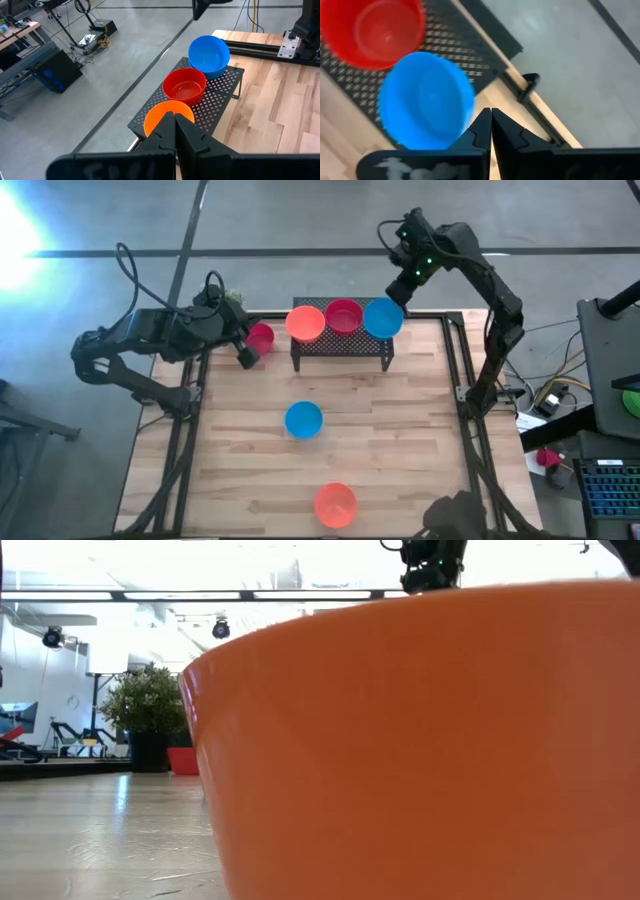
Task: Pick & Place Mini bowls
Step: Stack the bottom blue bowl on top of the blue bowl on the shelf
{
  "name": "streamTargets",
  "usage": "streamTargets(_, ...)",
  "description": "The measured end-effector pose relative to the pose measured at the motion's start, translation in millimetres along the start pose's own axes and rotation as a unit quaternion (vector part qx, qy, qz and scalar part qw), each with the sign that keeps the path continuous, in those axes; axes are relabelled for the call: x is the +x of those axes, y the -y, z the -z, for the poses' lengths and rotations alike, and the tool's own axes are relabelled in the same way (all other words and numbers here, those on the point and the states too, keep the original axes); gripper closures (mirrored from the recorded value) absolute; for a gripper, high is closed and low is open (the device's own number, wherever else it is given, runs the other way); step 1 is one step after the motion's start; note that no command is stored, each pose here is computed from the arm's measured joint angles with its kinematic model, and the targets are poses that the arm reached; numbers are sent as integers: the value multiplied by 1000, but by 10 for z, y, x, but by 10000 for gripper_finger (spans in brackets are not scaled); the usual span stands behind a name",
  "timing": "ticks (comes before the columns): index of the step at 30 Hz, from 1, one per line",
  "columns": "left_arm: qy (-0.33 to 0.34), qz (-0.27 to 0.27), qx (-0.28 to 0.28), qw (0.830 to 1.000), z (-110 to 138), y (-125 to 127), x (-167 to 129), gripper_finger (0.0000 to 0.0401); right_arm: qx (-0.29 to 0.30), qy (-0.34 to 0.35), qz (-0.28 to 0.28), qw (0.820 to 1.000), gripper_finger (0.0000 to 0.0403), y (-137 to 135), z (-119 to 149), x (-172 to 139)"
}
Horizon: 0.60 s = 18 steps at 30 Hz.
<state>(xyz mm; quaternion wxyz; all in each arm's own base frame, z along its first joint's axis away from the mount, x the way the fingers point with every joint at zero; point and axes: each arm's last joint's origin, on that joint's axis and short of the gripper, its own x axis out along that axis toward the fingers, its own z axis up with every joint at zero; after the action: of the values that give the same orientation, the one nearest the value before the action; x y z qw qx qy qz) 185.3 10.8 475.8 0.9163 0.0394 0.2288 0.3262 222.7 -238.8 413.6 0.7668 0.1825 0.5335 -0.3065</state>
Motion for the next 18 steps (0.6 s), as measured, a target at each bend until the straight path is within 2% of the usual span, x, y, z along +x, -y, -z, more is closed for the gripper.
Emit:
streamTargets(6, 0, 0, -3, 1000, 0, 0, 0, 401, -23, -27, -19, 999, 394, -110, 15, 143)
streamTargets(18, 0, 0, -4, 1000, 0, 0, 0, 401, -31, -69, -22, 997, 394, -124, 56, 506)
